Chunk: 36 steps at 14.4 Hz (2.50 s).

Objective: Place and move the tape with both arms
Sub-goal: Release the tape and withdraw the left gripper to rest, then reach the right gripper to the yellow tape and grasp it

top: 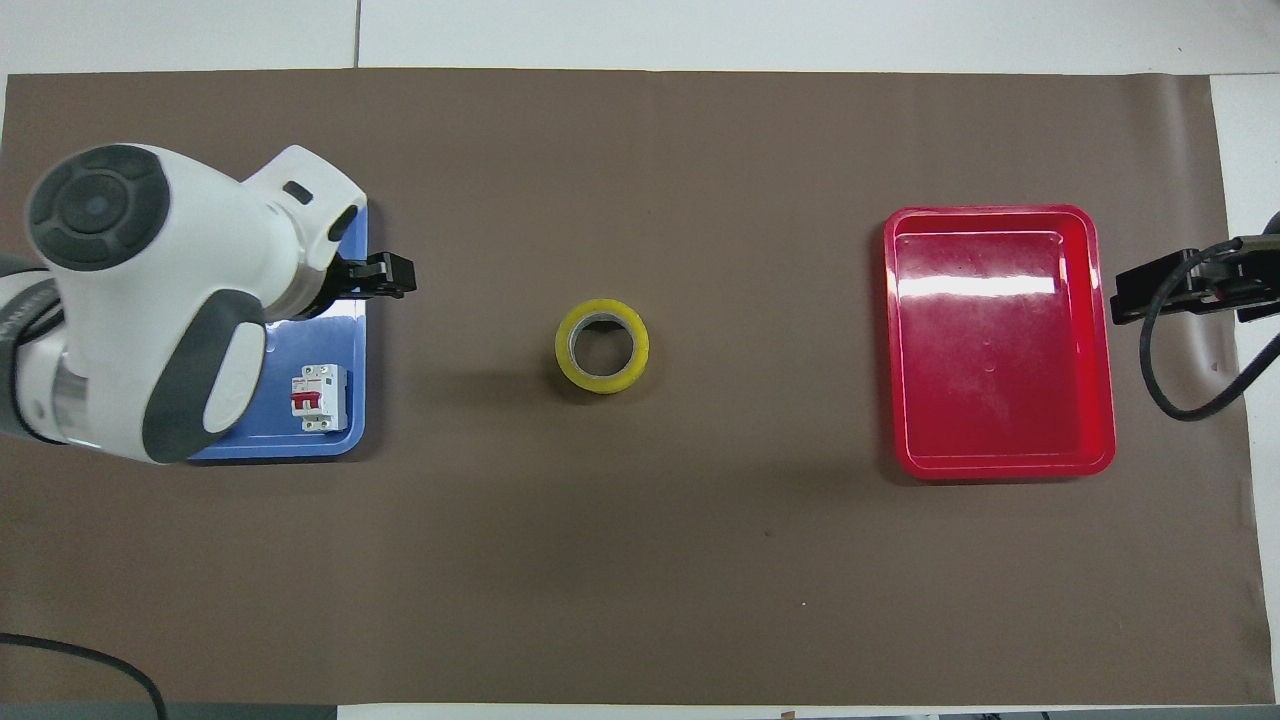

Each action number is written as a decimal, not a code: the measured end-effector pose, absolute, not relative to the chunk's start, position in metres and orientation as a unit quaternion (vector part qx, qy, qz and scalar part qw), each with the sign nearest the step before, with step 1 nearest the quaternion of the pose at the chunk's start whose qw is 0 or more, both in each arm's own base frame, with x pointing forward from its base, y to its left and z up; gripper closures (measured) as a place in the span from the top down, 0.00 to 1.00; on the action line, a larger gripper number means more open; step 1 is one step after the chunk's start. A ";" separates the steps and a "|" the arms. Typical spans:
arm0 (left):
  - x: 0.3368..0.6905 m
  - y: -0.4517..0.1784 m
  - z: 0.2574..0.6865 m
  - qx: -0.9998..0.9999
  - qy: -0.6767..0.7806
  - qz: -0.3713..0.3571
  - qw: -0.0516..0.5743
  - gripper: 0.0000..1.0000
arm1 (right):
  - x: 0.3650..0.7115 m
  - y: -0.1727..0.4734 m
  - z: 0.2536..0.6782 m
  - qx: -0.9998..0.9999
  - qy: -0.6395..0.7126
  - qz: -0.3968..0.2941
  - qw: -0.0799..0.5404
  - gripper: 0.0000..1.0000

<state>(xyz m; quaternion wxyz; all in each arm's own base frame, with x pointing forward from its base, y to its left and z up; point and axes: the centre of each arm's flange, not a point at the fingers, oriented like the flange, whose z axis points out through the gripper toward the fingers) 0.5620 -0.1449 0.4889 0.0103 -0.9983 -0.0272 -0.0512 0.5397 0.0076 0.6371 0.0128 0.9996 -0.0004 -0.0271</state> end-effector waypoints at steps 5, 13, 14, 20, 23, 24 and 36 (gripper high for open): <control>0.567 -0.064 0.555 -0.999 -0.018 -0.030 0.010 1.00 | 0.540 0.008 0.636 0.999 0.015 -0.027 0.013 1.00; 0.552 -0.040 0.629 -1.000 0.011 0.002 0.004 1.00 | 0.543 0.047 0.618 0.998 0.056 -0.010 0.007 1.00; 0.552 -0.038 0.628 -1.000 0.021 0.006 0.004 1.00 | 0.544 0.066 0.612 0.997 0.073 -0.003 0.002 1.00; 0.550 -0.036 0.623 -0.999 0.033 0.016 0.004 1.00 | 0.558 0.240 0.535 0.993 0.108 0.040 -0.022 1.00; 0.549 -0.036 0.622 -0.999 0.033 0.022 0.004 1.00 | 0.556 0.308 0.480 0.992 0.118 0.038 -0.025 1.00; 0.548 -0.035 0.622 -0.999 0.032 0.026 0.004 1.00 | 0.557 0.321 0.464 0.992 0.118 0.037 -0.025 1.00; 0.548 -0.030 0.622 -0.999 0.028 0.026 0.004 1.00 | 0.575 0.387 0.318 0.988 0.137 0.066 -0.037 1.00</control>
